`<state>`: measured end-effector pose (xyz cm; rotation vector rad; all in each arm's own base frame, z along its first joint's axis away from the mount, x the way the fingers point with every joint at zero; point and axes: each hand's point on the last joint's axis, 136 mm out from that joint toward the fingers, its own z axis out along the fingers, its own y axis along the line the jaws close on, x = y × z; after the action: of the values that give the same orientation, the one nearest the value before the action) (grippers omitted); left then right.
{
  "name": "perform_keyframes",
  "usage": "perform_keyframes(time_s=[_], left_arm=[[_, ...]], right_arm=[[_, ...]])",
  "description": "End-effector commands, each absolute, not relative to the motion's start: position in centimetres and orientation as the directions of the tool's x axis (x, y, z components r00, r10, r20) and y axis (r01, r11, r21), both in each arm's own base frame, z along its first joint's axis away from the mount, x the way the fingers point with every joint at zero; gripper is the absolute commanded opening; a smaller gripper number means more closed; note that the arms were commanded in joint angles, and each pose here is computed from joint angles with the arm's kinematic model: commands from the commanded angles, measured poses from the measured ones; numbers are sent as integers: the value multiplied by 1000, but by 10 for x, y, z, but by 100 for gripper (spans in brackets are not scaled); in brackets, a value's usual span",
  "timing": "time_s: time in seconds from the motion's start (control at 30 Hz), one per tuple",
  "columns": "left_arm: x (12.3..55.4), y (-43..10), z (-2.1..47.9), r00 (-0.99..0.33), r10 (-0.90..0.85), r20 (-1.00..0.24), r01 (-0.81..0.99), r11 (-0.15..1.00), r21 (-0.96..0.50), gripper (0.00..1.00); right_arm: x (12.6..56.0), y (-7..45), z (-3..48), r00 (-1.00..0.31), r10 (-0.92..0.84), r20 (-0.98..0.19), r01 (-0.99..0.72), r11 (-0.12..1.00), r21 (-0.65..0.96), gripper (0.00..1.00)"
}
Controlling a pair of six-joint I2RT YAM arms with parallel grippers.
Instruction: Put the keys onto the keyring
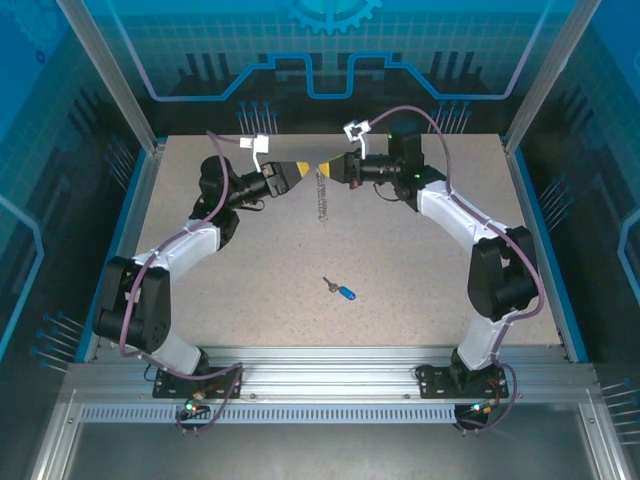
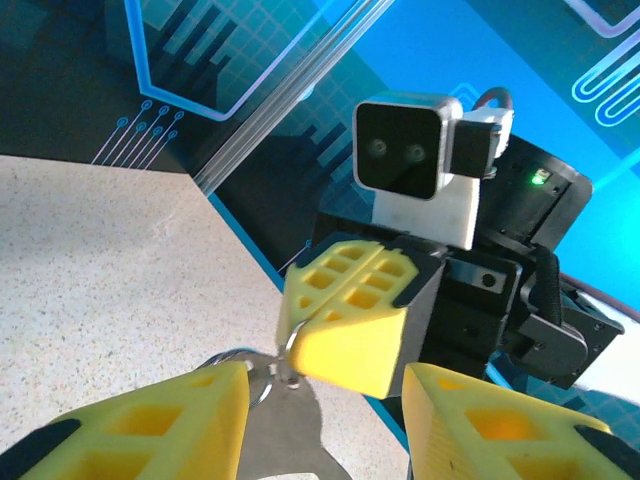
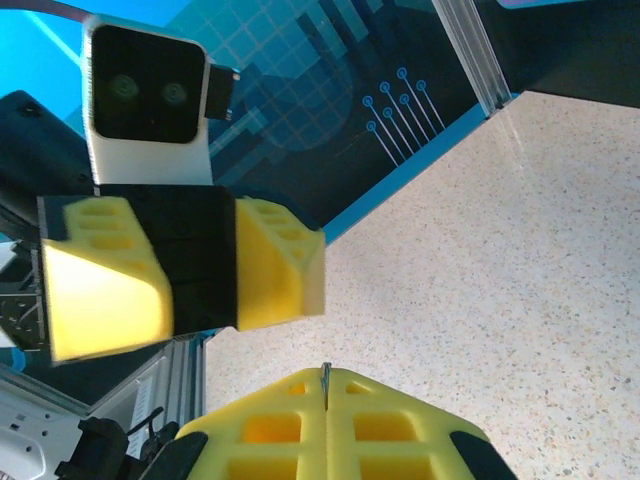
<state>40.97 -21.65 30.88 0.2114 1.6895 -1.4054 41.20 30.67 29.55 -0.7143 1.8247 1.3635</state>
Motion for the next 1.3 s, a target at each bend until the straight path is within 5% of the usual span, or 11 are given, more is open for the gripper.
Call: perform_keyframes(time_s=[0.0, 1.27], left_arm=[[407, -219, 323, -547, -366, -753, 677, 337, -655, 44], [407, -246, 317, -588, -346, -731, 702, 232, -674, 34]], right_arm=[[401, 305, 315, -551, 14, -834, -810, 234, 538, 0], [394, 314, 320, -563, 53, -825, -806, 183, 562, 0]])
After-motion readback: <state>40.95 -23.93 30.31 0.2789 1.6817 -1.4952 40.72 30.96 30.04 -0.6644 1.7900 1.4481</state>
